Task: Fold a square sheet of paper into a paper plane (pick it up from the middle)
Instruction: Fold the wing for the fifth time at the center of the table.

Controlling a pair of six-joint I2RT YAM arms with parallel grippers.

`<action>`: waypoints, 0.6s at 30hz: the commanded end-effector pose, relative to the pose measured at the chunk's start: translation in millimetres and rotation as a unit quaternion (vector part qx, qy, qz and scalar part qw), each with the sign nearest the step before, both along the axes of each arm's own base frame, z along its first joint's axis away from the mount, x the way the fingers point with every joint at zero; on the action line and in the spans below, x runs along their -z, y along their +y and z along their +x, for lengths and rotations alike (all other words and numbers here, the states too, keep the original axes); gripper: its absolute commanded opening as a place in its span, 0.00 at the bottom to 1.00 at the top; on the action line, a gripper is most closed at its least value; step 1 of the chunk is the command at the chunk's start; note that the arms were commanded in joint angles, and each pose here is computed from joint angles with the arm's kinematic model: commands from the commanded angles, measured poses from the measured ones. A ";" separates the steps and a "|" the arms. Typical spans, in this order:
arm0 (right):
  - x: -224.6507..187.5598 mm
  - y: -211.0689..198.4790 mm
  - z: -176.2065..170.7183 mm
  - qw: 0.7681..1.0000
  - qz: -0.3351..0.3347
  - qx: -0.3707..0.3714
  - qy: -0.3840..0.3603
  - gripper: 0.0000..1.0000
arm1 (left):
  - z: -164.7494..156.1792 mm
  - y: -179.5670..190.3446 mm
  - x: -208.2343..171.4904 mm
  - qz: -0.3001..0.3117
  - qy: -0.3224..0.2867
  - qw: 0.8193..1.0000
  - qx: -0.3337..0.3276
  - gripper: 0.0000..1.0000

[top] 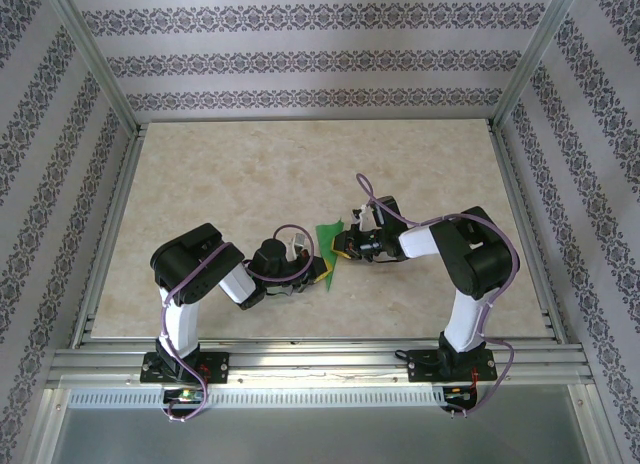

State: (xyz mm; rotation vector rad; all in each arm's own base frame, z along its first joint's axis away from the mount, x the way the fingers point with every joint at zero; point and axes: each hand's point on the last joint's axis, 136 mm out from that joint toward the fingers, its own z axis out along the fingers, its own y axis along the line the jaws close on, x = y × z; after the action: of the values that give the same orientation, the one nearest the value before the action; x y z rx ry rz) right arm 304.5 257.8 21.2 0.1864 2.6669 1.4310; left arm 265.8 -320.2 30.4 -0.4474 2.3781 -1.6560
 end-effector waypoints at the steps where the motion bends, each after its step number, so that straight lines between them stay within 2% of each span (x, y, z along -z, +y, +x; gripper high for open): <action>1: 18.6 -3.4 -6.5 0.999 -0.040 -0.007 0.011 0.13 | -9.1 19.9 41.7 0.055 0.057 0.997 -0.016 0.06; 3: 22.4 -5.3 -9.3 0.998 -0.057 -0.010 0.016 0.12 | -9.6 20.6 39.2 0.054 0.052 0.997 -0.015 0.15; 7: 25.7 -6.1 -12.3 0.997 -0.075 -0.015 0.024 0.12 | -13.7 24.8 39.5 0.070 0.053 0.996 -0.012 0.21; 13: 23.6 -4.7 -11.5 0.997 -0.077 -0.015 0.024 0.12 | -19.7 30.8 37.3 0.108 0.054 0.993 -0.001 0.28; 18: 20.0 -3.4 -10.4 0.997 -0.075 -0.015 0.022 0.12 | -26.5 23.3 33.0 0.161 0.049 0.985 0.044 0.31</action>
State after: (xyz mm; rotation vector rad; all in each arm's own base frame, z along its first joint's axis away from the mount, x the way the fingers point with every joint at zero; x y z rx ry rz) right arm 303.0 259.6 17.7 0.1615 2.7382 1.3465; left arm 261.5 -314.0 34.4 -0.3957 2.4852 -1.5070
